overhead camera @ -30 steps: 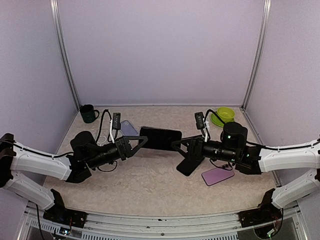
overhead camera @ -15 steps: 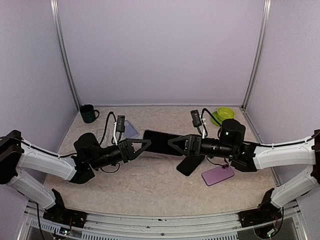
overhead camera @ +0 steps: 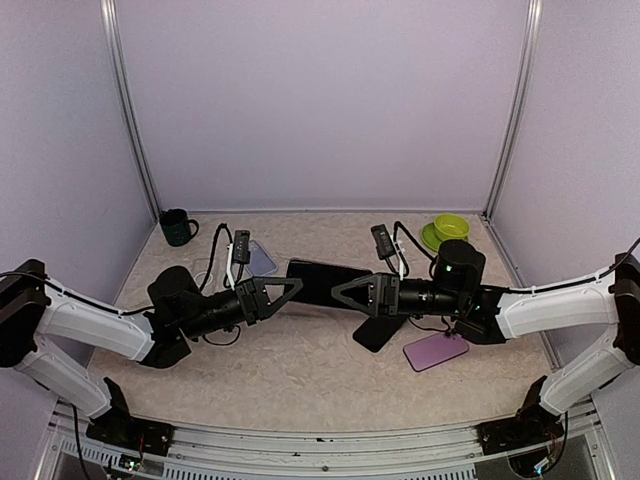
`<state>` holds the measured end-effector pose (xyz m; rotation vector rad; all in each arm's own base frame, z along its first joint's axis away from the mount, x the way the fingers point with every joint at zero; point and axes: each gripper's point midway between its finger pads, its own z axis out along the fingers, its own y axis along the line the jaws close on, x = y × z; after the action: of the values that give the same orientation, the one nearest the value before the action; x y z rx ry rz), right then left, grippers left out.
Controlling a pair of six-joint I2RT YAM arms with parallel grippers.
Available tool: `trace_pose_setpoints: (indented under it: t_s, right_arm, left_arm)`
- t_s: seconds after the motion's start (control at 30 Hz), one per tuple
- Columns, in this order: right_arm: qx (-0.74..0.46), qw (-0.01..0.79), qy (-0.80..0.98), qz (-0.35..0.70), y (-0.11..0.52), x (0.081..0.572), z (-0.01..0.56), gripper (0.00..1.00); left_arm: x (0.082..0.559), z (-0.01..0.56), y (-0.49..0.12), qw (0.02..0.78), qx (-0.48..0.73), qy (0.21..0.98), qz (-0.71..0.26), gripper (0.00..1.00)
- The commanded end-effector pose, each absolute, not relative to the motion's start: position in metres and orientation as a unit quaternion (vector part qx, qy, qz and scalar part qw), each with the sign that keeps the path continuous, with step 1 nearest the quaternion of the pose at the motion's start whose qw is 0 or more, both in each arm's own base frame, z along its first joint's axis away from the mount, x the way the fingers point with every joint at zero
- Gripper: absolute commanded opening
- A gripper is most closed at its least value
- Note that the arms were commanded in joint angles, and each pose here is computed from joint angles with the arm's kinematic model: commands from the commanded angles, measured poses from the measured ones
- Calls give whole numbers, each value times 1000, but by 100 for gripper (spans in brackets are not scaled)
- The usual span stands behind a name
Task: Put the phone into the phone case
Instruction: Pass from the left arm to the right
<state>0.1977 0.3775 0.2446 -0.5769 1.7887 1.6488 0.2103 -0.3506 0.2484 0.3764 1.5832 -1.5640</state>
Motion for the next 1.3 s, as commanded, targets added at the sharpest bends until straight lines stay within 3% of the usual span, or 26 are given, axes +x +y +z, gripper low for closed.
trace_pose_setpoints:
  t_s: [0.0, 0.37, 0.6, 0.77, 1.1, 1.27]
  right_arm:
    - [-234, 324, 648, 649, 381, 196, 265, 71]
    - [-243, 326, 634, 657, 379, 192, 266, 42]
    - [-242, 332, 621, 667, 371, 191, 269, 18]
    - [-258, 322, 609, 678, 372, 185, 273, 2]
    - [-257, 334, 617, 664, 367, 188, 271, 0]
    - [-233, 361, 652, 625, 360, 204, 260, 0]
  left_arm:
    - [209, 273, -349, 446, 146, 594, -653, 0]
    - [212, 260, -349, 435, 136, 607, -651, 0]
    - [214, 252, -348, 427, 129, 615, -651, 0]
    - [216, 248, -349, 422, 126, 617, -652, 6]
    - [231, 241, -332, 441, 107, 633, -628, 43]
    - [243, 229, -321, 456, 92, 667, -582, 46]
